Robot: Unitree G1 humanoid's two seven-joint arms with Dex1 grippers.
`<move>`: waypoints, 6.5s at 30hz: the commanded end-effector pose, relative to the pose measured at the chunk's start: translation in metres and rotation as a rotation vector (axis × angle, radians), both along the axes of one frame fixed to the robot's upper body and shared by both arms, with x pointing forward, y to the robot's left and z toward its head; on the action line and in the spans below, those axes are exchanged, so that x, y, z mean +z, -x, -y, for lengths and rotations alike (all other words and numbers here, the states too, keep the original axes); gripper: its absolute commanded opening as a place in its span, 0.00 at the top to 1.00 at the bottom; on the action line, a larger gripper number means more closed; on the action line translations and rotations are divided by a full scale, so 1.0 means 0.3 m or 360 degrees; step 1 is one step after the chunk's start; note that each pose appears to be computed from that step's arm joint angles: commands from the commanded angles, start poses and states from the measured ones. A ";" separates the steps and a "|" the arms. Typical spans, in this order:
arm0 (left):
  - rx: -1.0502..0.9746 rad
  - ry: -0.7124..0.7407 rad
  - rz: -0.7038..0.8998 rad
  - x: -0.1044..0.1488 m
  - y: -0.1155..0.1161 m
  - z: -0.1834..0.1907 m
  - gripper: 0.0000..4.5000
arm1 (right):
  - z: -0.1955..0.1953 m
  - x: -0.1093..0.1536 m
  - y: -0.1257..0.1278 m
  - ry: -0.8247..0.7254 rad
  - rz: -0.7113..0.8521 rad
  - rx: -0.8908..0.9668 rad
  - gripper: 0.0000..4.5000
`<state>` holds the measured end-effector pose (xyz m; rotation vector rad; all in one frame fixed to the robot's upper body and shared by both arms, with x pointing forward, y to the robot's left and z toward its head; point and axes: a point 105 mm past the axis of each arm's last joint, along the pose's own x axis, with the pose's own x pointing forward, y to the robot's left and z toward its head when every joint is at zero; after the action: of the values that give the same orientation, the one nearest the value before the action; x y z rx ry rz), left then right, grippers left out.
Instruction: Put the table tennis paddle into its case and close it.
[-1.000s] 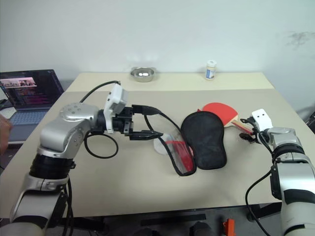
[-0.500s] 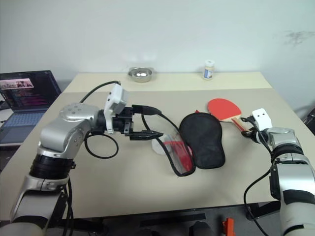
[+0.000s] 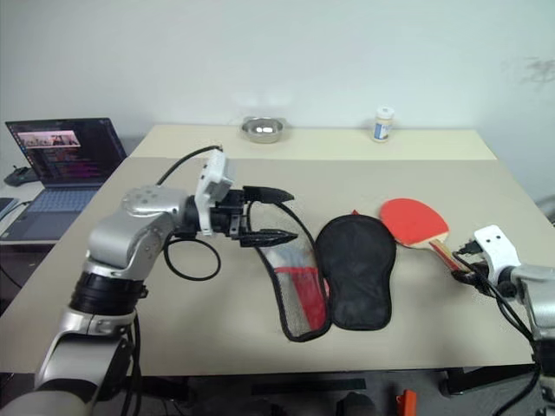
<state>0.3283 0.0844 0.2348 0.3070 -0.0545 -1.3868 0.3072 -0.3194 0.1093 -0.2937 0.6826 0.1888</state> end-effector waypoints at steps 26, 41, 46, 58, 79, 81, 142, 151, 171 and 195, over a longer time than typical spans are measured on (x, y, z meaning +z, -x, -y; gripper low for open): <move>0.0015 0.0019 0.0111 0.039 -0.002 -0.005 0.00 | -0.048 -0.028 -0.212 0.0020 0.0164 0.0007 0.15; 0.0050 0.0021 0.0113 0.043 -0.017 -0.019 0.00 | 0.005 0.016 -0.228 -0.0048 0.0296 -0.0306 0.75; 0.0080 0.0012 0.0126 0.052 -0.032 -0.037 0.00 | -0.023 0.148 -0.215 -0.0100 0.0433 -0.0274 0.75; 0.0042 -0.0155 0.0123 0.037 -0.014 -0.181 0.00 | -0.419 0.257 -0.018 -0.0441 0.0434 0.0012 0.76; 0.0045 -0.0267 0.0162 0.038 0.030 -0.220 0.00 | -0.657 0.044 0.051 -0.0568 0.0186 0.0086 0.76; 0.0038 -0.0264 0.0167 0.042 0.031 -0.215 0.00 | -0.645 0.028 0.048 -0.0550 0.0175 0.0059 0.76; -0.0074 -0.0220 0.0151 0.003 -0.029 -0.138 0.00 | -0.620 0.000 0.156 -0.0408 0.0263 -0.0116 0.74; -0.0092 -0.0240 0.0147 0.007 -0.033 -0.132 0.00 | -0.624 -0.032 0.170 -0.0455 0.0241 -0.0252 0.74; -0.0004 -0.0221 0.0136 -0.007 -0.043 -0.164 0.00 | -0.677 0.113 0.112 -0.0412 0.0511 0.0095 0.01; 0.0276 -0.0395 -0.0189 -0.182 0.053 -0.311 0.00 | -0.539 0.519 0.315 -0.0283 0.0503 0.1568 0.01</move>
<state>0.3138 0.1903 0.1713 0.4176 0.2761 -1.1985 0.2178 -0.1577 0.2539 -0.4336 0.2070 1.0949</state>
